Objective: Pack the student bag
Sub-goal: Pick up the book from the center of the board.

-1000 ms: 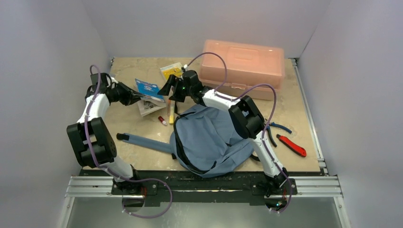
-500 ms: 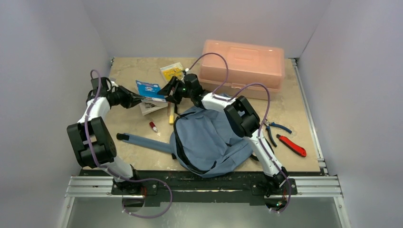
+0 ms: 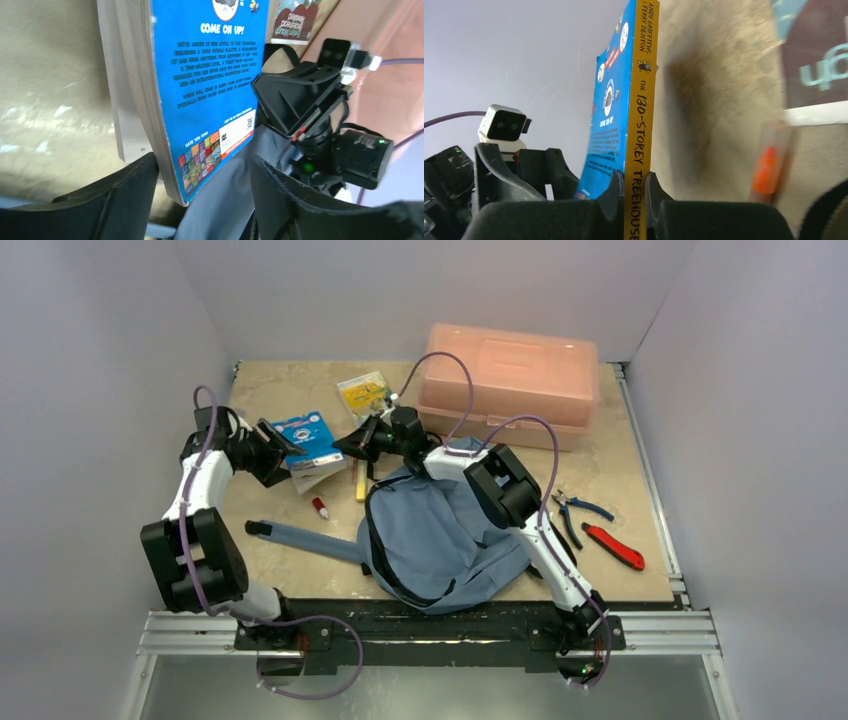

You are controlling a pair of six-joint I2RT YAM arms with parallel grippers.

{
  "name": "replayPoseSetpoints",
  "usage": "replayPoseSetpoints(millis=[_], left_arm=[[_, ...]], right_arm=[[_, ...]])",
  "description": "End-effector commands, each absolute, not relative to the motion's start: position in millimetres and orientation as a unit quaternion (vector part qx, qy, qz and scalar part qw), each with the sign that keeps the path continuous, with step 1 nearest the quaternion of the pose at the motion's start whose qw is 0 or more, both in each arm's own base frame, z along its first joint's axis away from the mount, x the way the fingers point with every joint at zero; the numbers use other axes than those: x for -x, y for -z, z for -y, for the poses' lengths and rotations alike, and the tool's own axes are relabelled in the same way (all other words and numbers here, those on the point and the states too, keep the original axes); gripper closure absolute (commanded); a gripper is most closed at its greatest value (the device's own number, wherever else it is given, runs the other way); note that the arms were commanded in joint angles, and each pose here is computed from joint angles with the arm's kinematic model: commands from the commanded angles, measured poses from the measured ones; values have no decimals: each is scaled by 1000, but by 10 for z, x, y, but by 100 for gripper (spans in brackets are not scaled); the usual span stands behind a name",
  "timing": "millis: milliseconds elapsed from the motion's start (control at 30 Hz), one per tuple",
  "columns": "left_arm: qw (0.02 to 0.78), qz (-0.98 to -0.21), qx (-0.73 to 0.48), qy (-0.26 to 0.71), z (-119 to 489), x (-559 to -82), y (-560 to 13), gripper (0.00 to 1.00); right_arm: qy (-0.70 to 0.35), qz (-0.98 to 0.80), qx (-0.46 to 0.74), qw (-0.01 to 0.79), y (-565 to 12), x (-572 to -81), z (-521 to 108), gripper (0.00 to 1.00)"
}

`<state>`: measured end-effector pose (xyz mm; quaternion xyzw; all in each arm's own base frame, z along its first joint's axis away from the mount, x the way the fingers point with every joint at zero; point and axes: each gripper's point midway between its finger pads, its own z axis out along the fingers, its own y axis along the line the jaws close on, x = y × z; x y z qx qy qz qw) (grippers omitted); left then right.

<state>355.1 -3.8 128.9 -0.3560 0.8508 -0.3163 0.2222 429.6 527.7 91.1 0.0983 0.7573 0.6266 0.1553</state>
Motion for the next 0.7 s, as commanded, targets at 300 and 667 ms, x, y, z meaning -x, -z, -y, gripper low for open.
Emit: replayPoseSetpoints(millis=[300, 667], left_arm=[[420, -850, 314, 56, -534, -2818, -2159, 21], [479, -753, 159, 422, 670, -2888, -3002, 19]], right_arm=[[-724, -636, 6, 267, -2763, -4132, -5035, 100], [-770, -585, 29, 253, -3421, -3605, -4090, 100]])
